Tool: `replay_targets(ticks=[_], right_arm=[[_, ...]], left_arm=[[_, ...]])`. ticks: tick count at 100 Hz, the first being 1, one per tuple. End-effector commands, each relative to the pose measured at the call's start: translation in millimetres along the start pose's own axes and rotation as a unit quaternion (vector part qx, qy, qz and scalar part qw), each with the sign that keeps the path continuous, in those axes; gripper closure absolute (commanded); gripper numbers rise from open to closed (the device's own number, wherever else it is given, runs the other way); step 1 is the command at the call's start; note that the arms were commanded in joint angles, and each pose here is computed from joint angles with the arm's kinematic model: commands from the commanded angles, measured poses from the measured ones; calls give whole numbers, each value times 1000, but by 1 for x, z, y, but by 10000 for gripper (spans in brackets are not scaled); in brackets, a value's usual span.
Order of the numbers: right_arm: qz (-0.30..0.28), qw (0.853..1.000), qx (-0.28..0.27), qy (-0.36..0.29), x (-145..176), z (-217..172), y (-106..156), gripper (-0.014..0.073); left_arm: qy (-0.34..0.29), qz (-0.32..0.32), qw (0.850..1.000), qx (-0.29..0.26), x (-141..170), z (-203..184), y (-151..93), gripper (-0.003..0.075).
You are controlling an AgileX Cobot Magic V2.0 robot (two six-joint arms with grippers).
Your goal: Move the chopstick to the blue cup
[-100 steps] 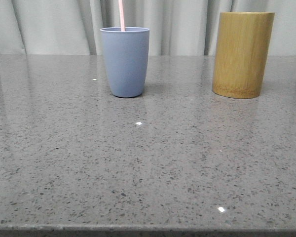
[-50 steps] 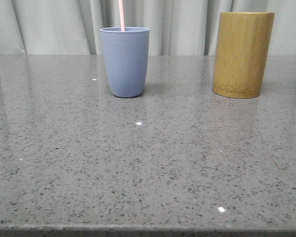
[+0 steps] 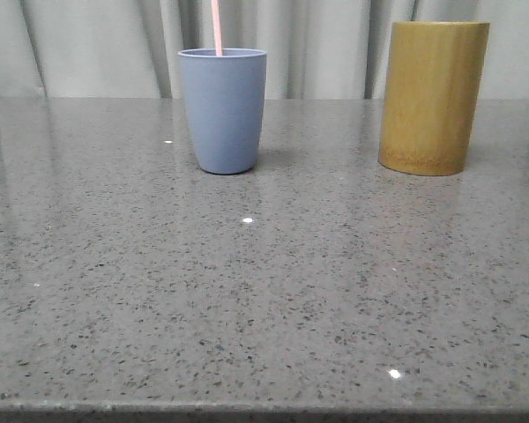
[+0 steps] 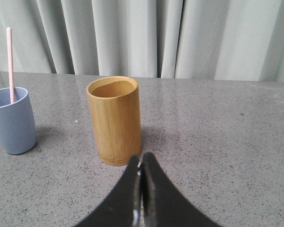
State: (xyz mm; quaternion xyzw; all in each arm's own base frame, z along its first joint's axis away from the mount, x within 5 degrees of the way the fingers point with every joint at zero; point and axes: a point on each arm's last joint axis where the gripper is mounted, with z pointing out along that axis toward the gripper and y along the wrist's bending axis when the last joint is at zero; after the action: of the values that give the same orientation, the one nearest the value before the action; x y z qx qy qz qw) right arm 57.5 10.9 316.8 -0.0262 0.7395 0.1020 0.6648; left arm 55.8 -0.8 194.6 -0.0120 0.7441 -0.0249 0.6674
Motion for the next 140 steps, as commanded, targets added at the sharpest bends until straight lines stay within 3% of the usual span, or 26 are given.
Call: replay_targets(ticks=[1,118,140], right_arm=[[-8,999,0,-51,-15,-2,1,692],[-9,999,1,-54,-16,-2,1,692],[-29,996,27,-77,-8,4,-4,692]], left_arm=[[-52,-6,999,4,-6,-3,-1,739],[-53,-6,999,4,-6,-3,-1,739],[-53,-6,999,4,-6,-3,-1,739]])
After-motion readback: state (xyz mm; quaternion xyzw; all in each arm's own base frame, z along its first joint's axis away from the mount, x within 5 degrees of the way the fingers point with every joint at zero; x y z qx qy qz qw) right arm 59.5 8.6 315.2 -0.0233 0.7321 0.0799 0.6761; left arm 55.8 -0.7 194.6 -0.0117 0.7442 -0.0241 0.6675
